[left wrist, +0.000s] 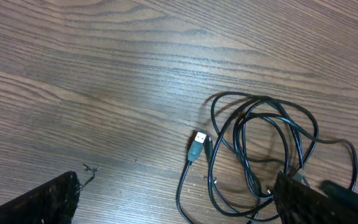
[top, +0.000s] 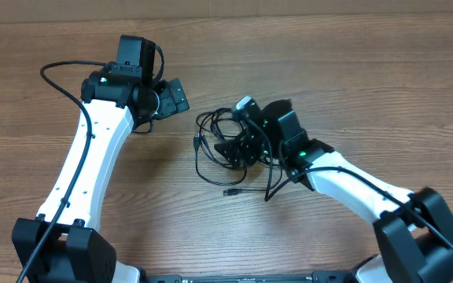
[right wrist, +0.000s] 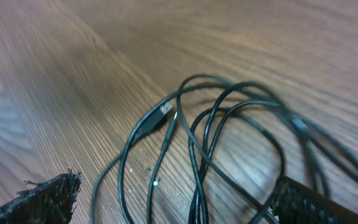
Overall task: Untangle cables
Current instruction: 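Lower the right gripper back onto the cable pile at center, then grasp cables with the right gripper and lift them up rightward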
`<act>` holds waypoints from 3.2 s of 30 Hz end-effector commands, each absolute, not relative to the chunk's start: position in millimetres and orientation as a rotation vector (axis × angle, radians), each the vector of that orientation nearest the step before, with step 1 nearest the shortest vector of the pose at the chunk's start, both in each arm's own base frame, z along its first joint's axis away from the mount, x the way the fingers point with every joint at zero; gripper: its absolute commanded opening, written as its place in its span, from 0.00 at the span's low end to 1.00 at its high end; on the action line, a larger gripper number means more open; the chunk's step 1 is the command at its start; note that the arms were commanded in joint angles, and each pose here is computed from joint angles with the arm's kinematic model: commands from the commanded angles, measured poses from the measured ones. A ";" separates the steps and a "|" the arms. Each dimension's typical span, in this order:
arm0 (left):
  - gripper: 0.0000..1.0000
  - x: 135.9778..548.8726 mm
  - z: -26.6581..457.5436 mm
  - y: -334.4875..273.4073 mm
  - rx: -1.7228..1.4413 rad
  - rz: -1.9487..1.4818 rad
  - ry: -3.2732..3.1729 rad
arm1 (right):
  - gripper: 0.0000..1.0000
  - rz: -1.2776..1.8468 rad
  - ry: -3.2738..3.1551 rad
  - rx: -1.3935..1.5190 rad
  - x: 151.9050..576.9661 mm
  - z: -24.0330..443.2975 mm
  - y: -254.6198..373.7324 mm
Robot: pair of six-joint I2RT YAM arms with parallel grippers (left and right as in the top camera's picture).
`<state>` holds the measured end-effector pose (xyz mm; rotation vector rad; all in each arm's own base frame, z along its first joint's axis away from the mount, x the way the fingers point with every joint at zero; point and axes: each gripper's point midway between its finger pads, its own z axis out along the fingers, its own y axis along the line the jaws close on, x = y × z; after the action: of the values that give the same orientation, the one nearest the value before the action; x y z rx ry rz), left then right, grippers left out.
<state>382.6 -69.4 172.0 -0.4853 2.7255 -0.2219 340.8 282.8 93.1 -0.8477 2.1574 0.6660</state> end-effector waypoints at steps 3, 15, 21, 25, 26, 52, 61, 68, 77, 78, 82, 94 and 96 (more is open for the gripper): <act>1.00 384.4 171.0 -66.9 -0.521 -0.217 2.719 | 0.97 0.595 2.143 -0.986 339.4 60.9 295.0; 1.00 384.4 171.0 -66.9 -0.520 -0.217 2.719 | 0.77 0.548 2.063 -1.083 347.1 42.9 302.6; 1.00 384.5 171.1 -66.9 -0.521 -0.217 2.719 | 0.77 0.524 2.043 -1.076 355.2 33.6 304.7; 1.00 384.4 171.0 -66.9 -0.521 -0.217 2.719 | 0.77 0.467 2.030 -1.078 362.9 26.7 301.9; 1.00 384.4 171.0 -66.9 -0.521 -0.217 2.719 | 0.77 0.461 2.028 -1.076 364.1 24.6 302.0; 0.99 384.4 171.0 -66.9 -0.521 -0.217 2.719 | 0.04 0.492 1.961 -0.916 380.8 68.4 306.8; 1.00 384.4 171.0 -66.9 -0.521 -0.217 2.719 | 0.04 0.670 1.975 -0.622 367.8 160.7 295.5; 0.99 384.4 171.0 -66.9 -0.521 -0.217 2.719 | 0.04 0.811 1.886 -0.449 340.7 248.5 277.7; 1.00 384.4 171.0 -66.9 -0.520 -0.217 2.719 | 0.04 0.981 1.722 -0.367 304.1 329.6 262.5; 1.00 384.4 171.0 -66.9 -0.521 -0.217 2.719 | 0.04 0.979 1.720 -0.364 304.3 330.1 261.9; 0.99 384.4 171.0 -66.9 -0.521 -0.217 2.719 | 0.04 0.986 1.747 -0.345 305.5 325.3 260.6; 1.00 384.4 171.0 -66.9 -0.521 -0.217 2.719 | 0.04 1.135 1.821 -0.179 309.5 322.2 252.7; 0.99 388.8 172.9 -67.6 -0.518 -0.225 2.701 | 0.04 1.169 1.831 -0.163 308.4 322.5 252.8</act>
<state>382.7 -69.4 172.0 -0.4851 2.7248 -0.2222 311.2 254.0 310.7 -0.2139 1.8344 1.0758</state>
